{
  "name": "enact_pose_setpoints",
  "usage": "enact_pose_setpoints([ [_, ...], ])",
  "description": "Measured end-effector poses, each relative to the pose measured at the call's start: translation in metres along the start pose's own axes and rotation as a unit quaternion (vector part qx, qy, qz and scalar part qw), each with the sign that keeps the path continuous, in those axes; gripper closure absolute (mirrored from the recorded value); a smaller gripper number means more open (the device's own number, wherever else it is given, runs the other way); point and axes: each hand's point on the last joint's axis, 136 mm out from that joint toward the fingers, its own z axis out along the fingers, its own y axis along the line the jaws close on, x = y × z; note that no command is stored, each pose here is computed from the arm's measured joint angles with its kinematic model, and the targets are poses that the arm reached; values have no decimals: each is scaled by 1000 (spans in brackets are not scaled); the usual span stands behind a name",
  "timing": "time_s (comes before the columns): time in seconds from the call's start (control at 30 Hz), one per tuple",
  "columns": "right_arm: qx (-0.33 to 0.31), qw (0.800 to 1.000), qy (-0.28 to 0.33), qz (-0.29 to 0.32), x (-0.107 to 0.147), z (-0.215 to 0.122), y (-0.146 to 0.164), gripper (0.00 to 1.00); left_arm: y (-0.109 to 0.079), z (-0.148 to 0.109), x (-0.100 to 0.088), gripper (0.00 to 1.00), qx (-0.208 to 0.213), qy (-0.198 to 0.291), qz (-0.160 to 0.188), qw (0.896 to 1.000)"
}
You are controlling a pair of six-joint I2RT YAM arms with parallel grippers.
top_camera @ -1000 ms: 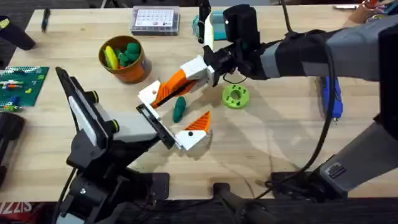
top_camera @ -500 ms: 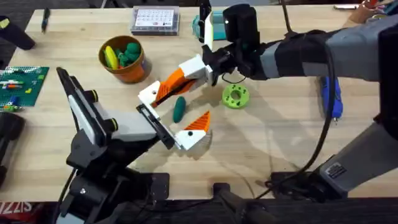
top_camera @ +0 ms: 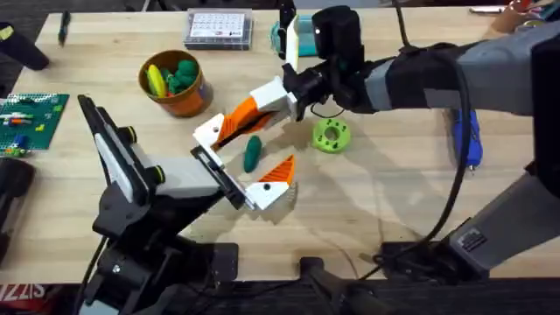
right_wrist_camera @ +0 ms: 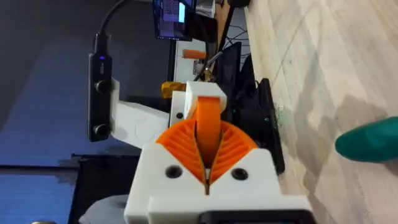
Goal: Pick up the gripper from the table and insert it into the empty holder that is missing its gripper. Then pick up a screw, insert it into the mounting hole, and use the screwdriver to tighten it. Finally, clean up the table by picking up the vegetable and placing it into the bucket.
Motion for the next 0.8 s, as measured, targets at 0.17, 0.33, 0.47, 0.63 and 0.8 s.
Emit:
enact_pose_setpoints([
  [0.17,0,1000,1,-4,0,1,0,986,1,0,0,10,-1,0,-2,1000],
  [0.33,-1,1000,2,-8,1,0,0,986,-1,0,0,10,4,0,-4,1000],
  [0.47,-6,1000,8,-6,3,-2,2,987,-5,0,0,10,16,0,-3,1000],
  [0.63,-7,1000,11,0,5,-2,1,988,-7,0,0,10,21,1,-4,1000],
  [0.8,-7,1000,11,-1,5,-2,1,988,-7,0,0,10,21,1,-4,1000],
])
